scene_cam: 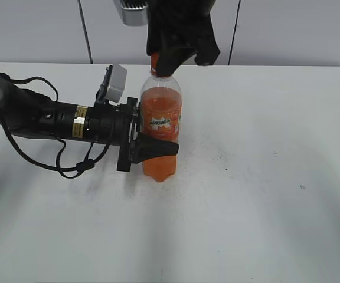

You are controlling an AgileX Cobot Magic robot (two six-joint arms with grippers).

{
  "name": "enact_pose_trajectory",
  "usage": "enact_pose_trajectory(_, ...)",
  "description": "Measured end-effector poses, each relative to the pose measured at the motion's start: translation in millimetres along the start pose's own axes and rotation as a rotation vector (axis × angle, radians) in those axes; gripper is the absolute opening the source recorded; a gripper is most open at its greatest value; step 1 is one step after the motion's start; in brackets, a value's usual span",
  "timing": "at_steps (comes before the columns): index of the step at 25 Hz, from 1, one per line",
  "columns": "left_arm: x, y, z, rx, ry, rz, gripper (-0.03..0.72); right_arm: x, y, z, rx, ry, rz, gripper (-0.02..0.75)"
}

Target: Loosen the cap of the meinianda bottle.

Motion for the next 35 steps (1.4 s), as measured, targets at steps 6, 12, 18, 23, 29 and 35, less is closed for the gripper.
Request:
enact_pose_trajectory(6,-0.7,-0.8,0.0,0.005,-0.004,0.002,0.42,0.5,-0.1,0.0,0.0,0.003,-0.179,0.277)
enact_pose_trajectory(12,-1.9,-1.5,0.0,0.009,-0.012,0.004,0.42,0.9,2.6,0.0,-0.016,0.004,-0.196,0.277)
enact_pose_trajectory(18,-3.3,-2.2,0.0,0.013,-0.021,0.005,0.42,1.2,3.0,-0.5,-0.019,0.005,-0.259,0.277)
enact_pose_trajectory(23,-3.5,-2.6,-0.4,0.016,-0.022,0.003,0.42,1.3,3.1,-0.6,-0.02,0.004,-0.366,0.277)
enact_pose_trajectory(29,-3.9,-2.6,-0.4,0.016,-0.025,0.004,0.42,1.3,3.1,-1.0,-0.02,0.002,-0.466,0.277)
enact_pose_trajectory(35,-4.3,-2.8,-0.4,0.017,-0.027,0.003,0.42,1.3,3.1,-1.0,-0.02,0.002,-0.475,0.277)
Point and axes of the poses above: a point on each arm's last joint axis where the gripper is mounted, z pointing out along that axis toward the gripper, x along the wrist's bending axis when the last joint is at zero, y = z × x, the point moved 7 cm from there along z, pointing out along that axis toward the gripper, and after that the axes turned 8 degrees about -z, right-handed, at the moved point
